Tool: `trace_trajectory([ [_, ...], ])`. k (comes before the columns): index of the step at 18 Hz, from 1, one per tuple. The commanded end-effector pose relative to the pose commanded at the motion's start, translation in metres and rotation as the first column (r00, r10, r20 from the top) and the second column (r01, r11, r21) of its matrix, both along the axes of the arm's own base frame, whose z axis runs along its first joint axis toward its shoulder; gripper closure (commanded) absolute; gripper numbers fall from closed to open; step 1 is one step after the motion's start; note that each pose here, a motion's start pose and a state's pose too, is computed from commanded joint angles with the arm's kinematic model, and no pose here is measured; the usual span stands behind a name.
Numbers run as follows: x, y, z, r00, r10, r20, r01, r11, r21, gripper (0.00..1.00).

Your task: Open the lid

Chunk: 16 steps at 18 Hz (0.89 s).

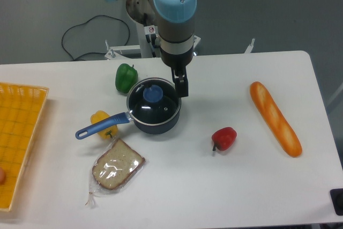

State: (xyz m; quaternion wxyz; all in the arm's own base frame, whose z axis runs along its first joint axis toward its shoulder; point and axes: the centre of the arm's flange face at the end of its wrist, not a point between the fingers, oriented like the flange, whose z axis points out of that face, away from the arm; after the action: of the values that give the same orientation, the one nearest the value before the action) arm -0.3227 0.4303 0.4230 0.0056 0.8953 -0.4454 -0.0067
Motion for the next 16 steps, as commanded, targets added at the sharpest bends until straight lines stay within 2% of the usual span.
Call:
trace_trajectory([
  [8,0.002,-0.001,-0.009,1.000,0.002,0.018,-0.001,1.000,-0.014,0.00],
  [16,0.010,-0.007,-0.024,0.998,0.040,0.039,-0.039,0.999,-0.034,0.00],
])
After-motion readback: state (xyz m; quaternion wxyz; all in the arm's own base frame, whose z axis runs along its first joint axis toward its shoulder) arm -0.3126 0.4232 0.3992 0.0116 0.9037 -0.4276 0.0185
